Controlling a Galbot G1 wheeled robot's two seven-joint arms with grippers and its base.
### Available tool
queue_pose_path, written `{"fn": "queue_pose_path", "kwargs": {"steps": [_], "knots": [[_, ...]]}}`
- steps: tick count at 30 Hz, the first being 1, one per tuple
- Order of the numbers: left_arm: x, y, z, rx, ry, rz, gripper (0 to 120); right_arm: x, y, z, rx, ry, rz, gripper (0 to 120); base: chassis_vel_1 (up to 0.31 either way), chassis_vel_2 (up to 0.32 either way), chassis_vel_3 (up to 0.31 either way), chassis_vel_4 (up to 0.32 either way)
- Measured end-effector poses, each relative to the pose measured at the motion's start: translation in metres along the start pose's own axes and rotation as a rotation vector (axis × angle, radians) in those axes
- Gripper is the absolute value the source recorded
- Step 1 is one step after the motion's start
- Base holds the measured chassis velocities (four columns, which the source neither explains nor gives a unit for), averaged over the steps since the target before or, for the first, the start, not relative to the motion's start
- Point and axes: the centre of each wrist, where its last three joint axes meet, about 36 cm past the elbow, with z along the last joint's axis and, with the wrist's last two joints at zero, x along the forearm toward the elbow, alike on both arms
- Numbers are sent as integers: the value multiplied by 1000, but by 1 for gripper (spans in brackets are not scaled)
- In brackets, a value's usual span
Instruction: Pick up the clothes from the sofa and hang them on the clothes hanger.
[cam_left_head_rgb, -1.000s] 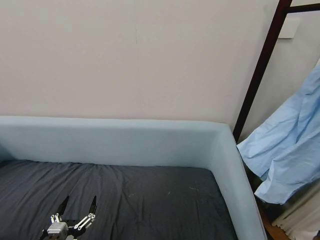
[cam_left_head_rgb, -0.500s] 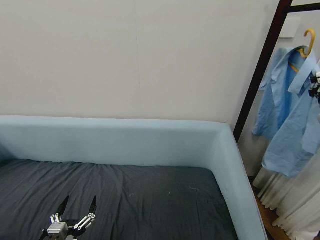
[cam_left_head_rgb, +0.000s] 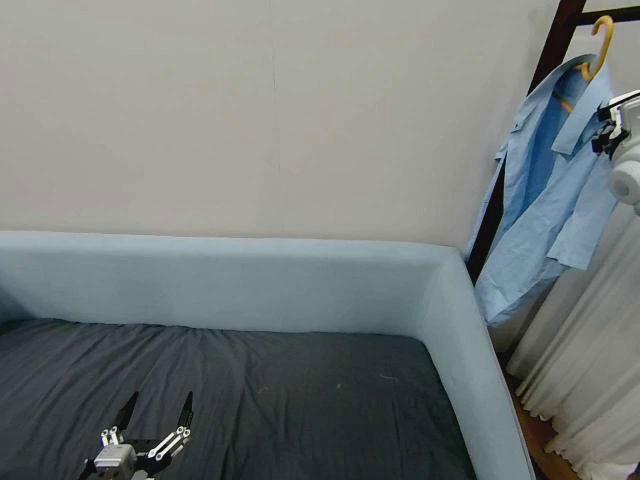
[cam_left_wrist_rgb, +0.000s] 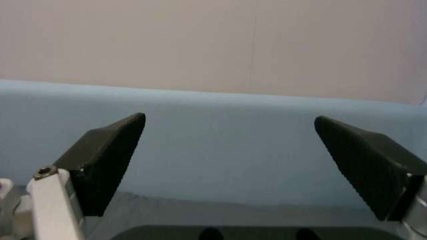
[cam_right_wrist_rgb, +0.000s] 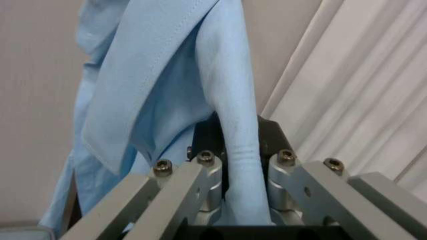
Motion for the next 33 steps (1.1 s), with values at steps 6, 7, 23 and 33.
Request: {"fn": "queue_pose_path", "kwargs": {"steps": [6,7,23,33], "knots": [[0,0,0,0,0,0,100,6,-4,-33,-45,21,-4,6,0,0,0,0],[0,0,0,0,0,0,100,7,-4,-41,-61,36,-7,6,0,0,0,0],[0,0,0,0,0,0,100,1,-9,-90,-182,172,-3,6,0,0,0,0],[0,0,0,0,0,0,100,-16,-12,-88,-226,239,29,6,0,0,0,0]]}}
